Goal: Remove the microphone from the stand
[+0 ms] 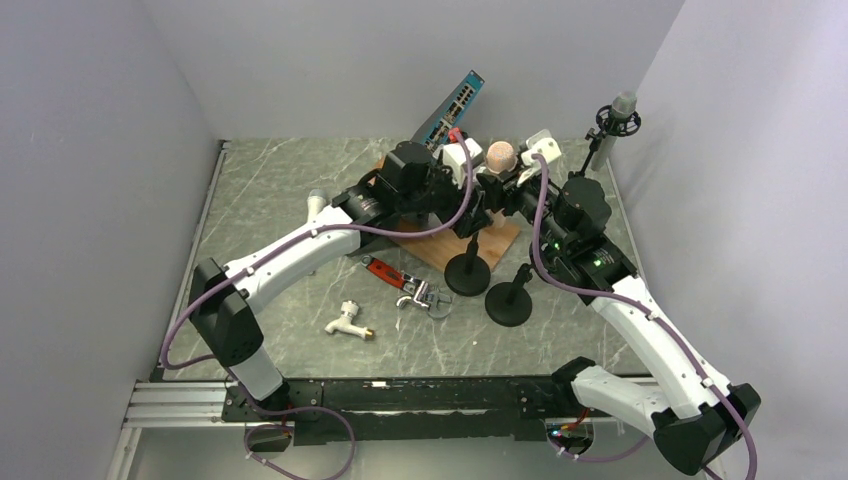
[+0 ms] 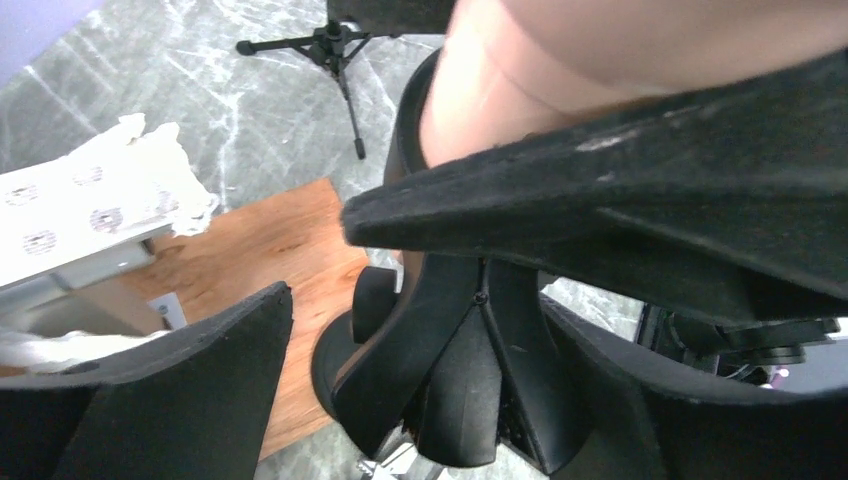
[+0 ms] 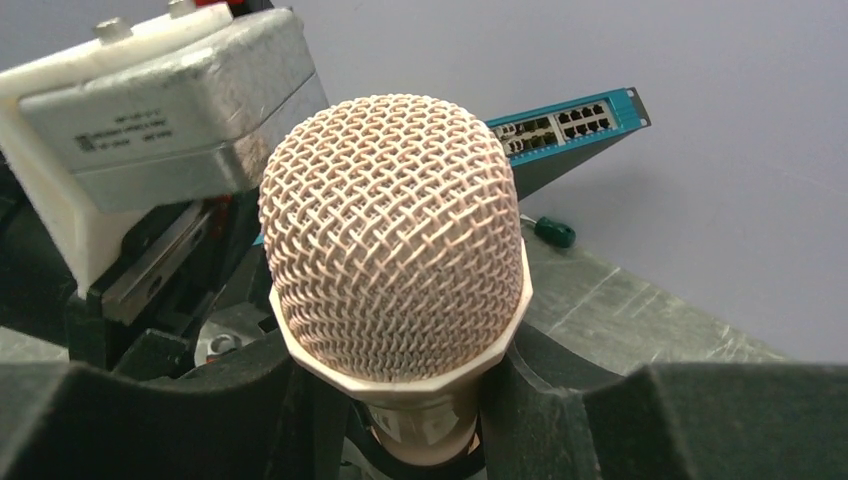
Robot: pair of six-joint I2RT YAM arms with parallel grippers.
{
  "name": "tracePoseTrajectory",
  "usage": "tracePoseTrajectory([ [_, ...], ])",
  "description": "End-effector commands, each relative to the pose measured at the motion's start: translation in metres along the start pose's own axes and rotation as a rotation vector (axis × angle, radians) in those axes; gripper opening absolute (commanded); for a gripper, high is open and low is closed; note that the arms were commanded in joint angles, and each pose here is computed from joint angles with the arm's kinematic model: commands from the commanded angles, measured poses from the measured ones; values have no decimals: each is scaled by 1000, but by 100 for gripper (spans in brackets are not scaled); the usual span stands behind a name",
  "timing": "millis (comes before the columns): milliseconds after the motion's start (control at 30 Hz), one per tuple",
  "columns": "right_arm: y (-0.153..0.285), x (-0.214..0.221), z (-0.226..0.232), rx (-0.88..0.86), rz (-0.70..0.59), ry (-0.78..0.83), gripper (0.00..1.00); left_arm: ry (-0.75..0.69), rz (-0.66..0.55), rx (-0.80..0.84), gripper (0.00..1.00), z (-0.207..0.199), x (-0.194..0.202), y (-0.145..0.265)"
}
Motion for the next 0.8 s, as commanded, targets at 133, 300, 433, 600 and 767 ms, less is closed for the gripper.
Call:
tracePoseTrajectory([
  [133, 5, -37, -4, 19, -161, -32, 0, -26, -65, 39, 0, -3, -13, -1],
  [300, 5, -61, -10, 42, -199, -30, 0, -30, -45, 43, 0, -2, -6, 0],
  [433, 5, -95, -23, 115, -258, -9, 0, -21, -35, 52, 0, -2, 1, -1],
  [600, 3, -137, -43, 237, -312, 24, 0, -21, -24, 44, 0, -2, 2, 0],
  [767, 21, -171, -61, 386, -375, 11, 0, -31, -23, 40, 0, -2, -2, 2],
])
Point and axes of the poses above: each gripper's point midway between its finger pads, its own y axis back along the fingers, its own z axis along the line the jaws close on, x = y × z, the point moved 9 cm from there along y, back along the fingers, and after that the axes turned 6 degrees about y, right-handed, at the moved point
